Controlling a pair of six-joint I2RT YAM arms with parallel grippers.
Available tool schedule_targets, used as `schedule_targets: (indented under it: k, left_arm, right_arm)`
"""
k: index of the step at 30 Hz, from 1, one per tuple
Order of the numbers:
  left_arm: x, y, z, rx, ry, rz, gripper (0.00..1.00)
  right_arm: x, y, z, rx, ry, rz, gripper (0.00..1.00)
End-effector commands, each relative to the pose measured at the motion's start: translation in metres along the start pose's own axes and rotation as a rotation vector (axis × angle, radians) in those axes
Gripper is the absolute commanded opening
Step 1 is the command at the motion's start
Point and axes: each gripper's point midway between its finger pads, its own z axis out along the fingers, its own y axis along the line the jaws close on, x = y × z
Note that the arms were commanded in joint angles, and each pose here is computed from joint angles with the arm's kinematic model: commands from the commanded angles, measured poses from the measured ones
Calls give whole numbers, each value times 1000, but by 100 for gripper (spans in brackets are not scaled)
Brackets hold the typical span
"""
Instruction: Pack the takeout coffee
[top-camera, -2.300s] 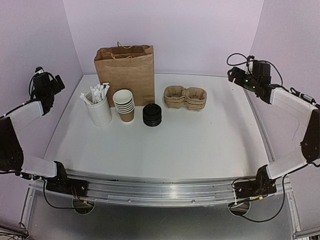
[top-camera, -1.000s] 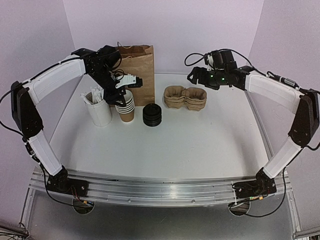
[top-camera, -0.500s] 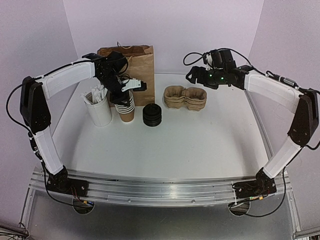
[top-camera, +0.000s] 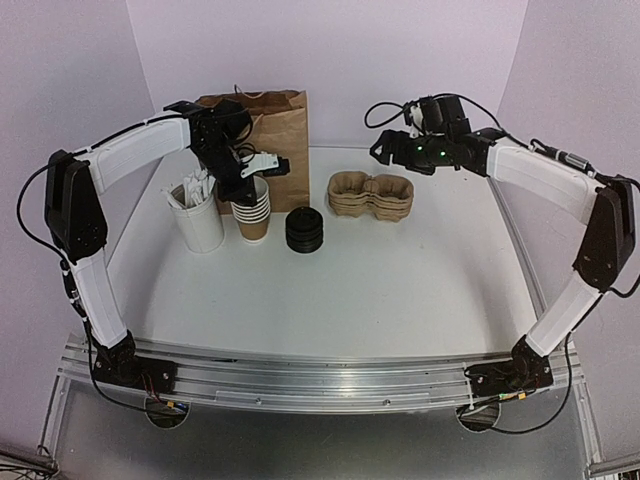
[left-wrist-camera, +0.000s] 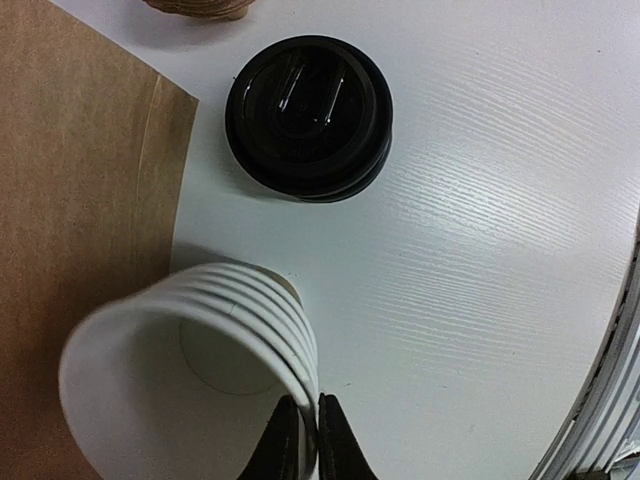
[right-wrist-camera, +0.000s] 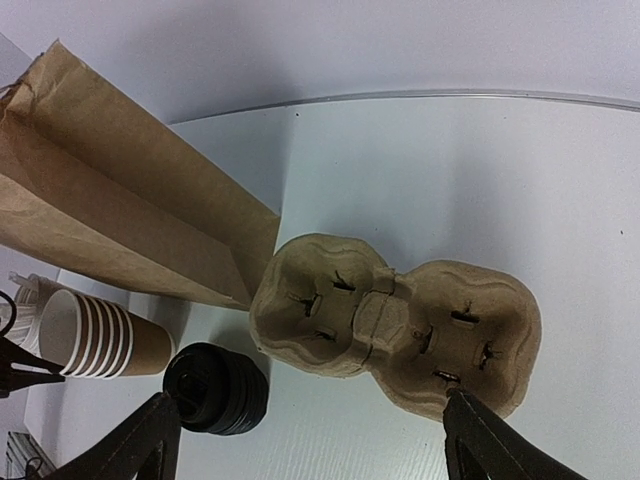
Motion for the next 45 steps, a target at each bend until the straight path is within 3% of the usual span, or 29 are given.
schedule_targets:
  k: [1,15,26,38,42,45]
  left_arm:
    - [-18,3,-19,6,-66,-32,0]
    - [-29,4,-50,-67,-136,40,0]
    - [-44,-15,-105,-77,-215,160,0]
    - [-76,-31,-166,-44,-317,257,0]
    - [-90,-52,-168,-1,-313,354,0]
    - [-109,-65,-157,19,-333,412,0]
  right_arm:
    - [-12,14,-1,-41,-20,-24,86]
    - [3,67,18,-170,51,-33,86]
    - [-4,88,16,-215,41,-18,86]
    - [-24,90,-4,-208,-23,6,86]
    - [-29,83,-17,-184,-53,4,87]
    - [-38,60,-29,-71,-108,8,88]
